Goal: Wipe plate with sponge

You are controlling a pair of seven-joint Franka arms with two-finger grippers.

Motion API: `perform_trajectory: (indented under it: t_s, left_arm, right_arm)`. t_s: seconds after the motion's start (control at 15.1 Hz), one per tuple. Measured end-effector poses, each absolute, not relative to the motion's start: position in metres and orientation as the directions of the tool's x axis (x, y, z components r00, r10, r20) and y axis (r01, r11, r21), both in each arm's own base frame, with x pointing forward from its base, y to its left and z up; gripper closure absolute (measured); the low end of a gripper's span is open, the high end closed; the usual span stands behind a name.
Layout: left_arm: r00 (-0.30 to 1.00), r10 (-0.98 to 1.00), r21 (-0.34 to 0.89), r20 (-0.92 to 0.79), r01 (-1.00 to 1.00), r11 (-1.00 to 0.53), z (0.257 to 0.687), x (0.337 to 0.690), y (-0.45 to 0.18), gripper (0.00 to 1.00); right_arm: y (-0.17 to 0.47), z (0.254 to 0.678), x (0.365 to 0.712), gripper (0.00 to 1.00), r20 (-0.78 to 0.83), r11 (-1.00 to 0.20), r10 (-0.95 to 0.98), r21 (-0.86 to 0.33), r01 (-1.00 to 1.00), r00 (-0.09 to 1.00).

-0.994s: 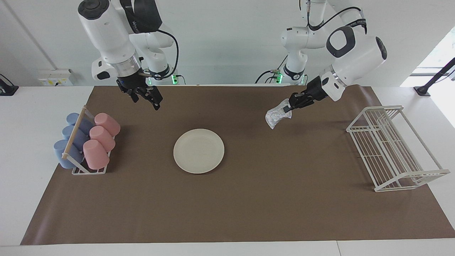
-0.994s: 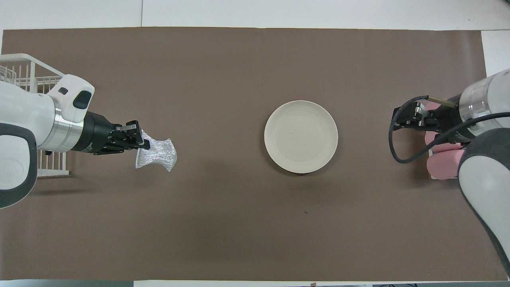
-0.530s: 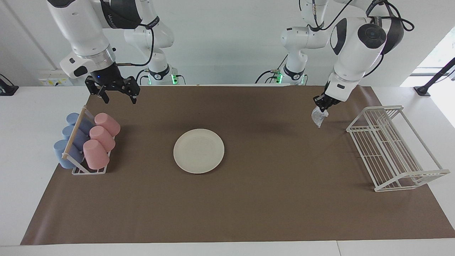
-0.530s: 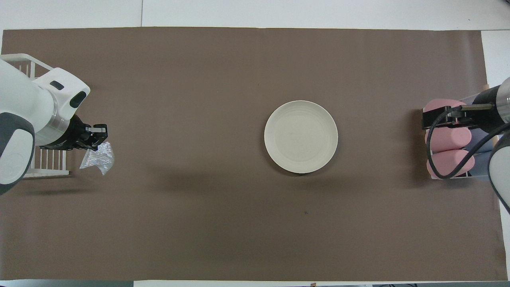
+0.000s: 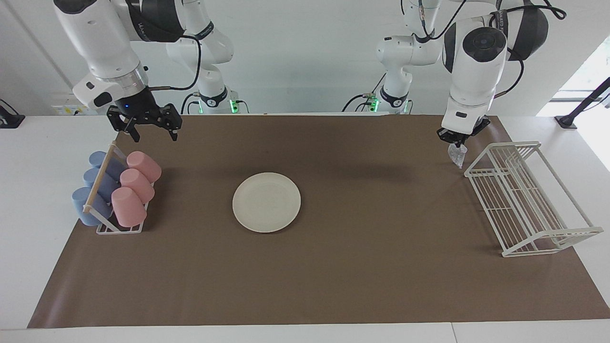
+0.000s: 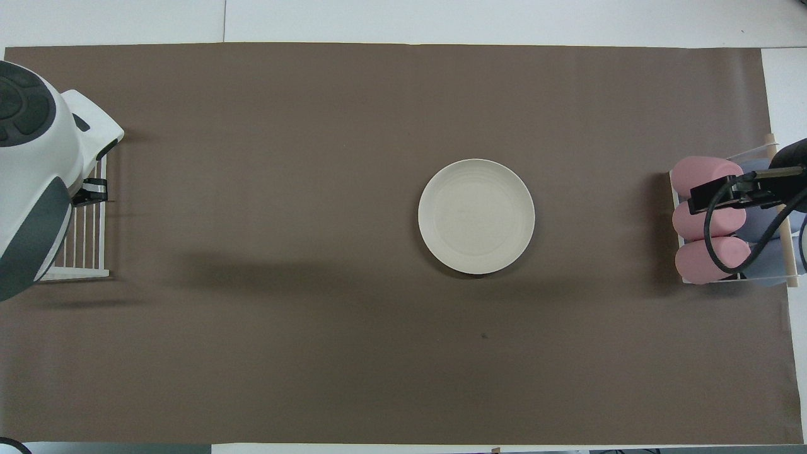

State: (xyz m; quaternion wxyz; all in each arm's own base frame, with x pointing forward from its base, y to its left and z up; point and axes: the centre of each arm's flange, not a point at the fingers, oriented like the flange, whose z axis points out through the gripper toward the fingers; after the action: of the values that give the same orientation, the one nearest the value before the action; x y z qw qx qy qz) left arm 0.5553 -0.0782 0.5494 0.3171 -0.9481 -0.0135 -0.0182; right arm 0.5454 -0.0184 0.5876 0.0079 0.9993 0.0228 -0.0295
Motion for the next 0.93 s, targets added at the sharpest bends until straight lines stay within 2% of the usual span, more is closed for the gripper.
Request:
perform_trajectory:
  t_s: [0.4, 0.66, 0.93]
  left_arm:
    - [0.987, -0.124, -0.758, 0.098, -0.007, -0.652, 0.515, 0.595, -0.036, 0.96]
    - [0.983, -0.16, -0.765, 0.087, -0.036, -0.643, 0.482, 0.601, -0.008, 0.96]
    - [0.981, -0.121, -0.761, 0.154, 0.04, -0.647, 0.465, 0.6, 0.013, 0.96]
  right_arm:
    - [-0.023, 0.59, 0.545, 0.0, -0.056, -0.999, 0.039, 0.014, 0.04, 0.998]
    - [-0.027, 0.592, 0.544, 0.0, -0.05, -0.999, 0.036, 0.014, 0.037, 0.998]
    - [-0.022, 0.593, 0.544, 0.0, -0.048, -0.999, 0.046, 0.014, 0.047, 0.998]
